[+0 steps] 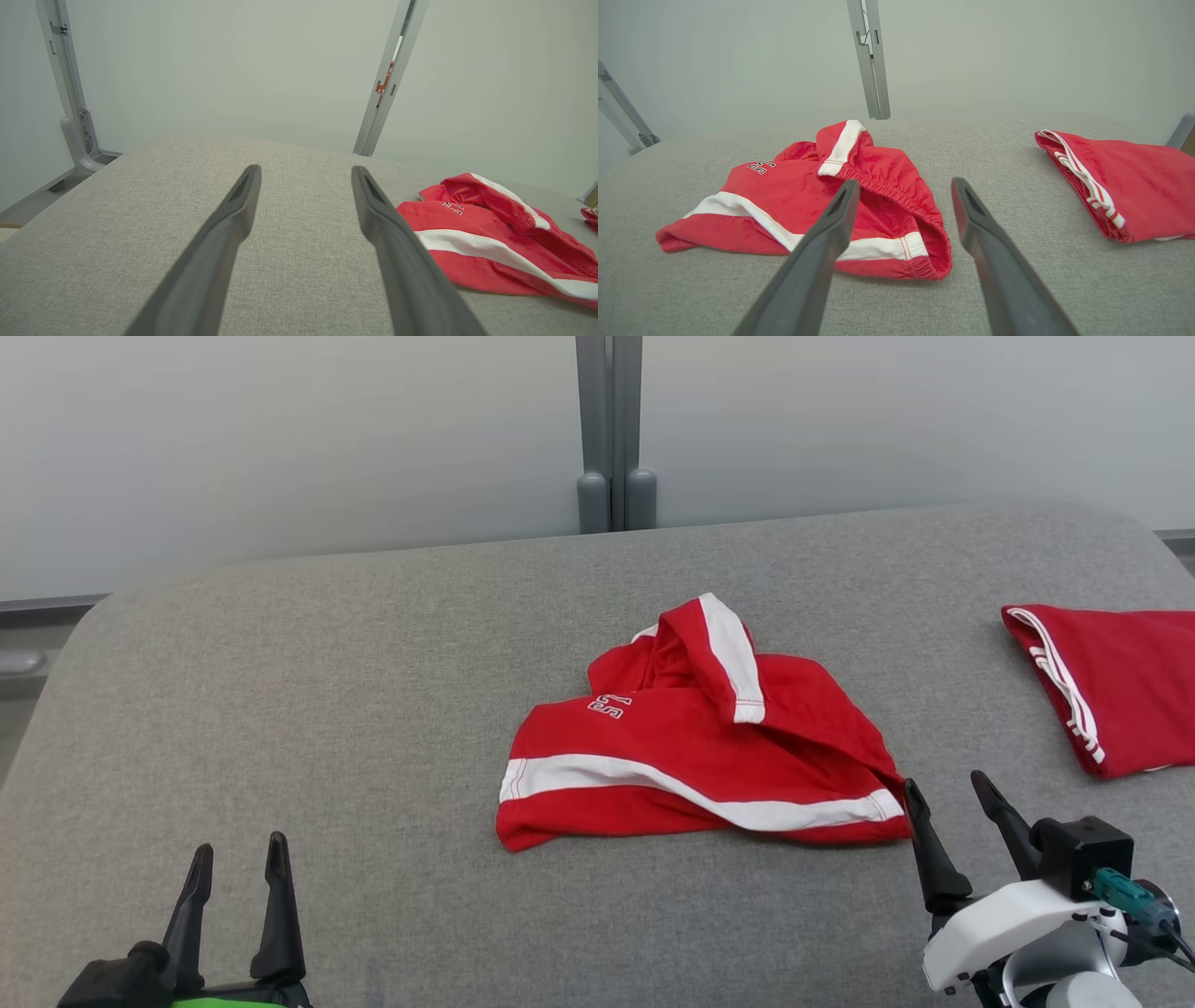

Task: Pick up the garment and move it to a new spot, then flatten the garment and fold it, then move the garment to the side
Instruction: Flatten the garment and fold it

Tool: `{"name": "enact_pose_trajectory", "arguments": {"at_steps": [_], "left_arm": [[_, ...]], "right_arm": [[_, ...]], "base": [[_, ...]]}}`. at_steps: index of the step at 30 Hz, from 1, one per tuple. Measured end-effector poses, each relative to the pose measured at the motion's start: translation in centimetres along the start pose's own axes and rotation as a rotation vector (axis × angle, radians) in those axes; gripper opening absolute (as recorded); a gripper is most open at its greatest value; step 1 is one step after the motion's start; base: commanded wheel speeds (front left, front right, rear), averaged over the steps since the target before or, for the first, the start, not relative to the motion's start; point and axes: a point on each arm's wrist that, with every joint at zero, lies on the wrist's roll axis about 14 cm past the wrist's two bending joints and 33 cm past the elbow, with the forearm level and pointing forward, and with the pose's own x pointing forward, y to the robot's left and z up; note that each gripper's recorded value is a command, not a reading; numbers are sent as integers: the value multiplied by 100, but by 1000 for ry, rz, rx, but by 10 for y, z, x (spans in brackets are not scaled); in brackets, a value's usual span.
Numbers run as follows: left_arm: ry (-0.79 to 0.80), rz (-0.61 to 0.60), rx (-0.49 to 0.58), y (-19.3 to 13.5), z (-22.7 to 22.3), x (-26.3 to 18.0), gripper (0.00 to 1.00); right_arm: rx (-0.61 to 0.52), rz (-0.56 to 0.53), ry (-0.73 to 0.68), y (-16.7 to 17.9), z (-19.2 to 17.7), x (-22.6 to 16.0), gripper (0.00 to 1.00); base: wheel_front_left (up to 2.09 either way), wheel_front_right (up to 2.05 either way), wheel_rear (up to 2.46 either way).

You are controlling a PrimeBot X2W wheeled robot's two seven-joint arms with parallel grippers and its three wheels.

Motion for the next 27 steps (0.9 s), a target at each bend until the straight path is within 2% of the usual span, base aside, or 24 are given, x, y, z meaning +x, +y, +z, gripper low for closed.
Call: {"name": "enact_pose_trajectory", "arguments": {"at_steps": [14, 19, 23, 27], "left_arm": [[50, -14, 8, -2, -15, 2, 100], [211, -61, -39, -18, -46, 11, 100], [366, -131, -73, -43, -71, 29, 100], [462, -186, -88, -65, -86, 51, 100]], "right_arm": [[5, 15, 26, 6, -5, 2, 100], [12, 23, 207, 6, -30, 7, 100], [-31, 33, 365, -1, -44, 18, 100], [-28, 18, 432, -9, -41, 34, 100]], "base": [[0, 0, 0], [0, 0, 0], [0, 0, 0], [0, 0, 0]]}}
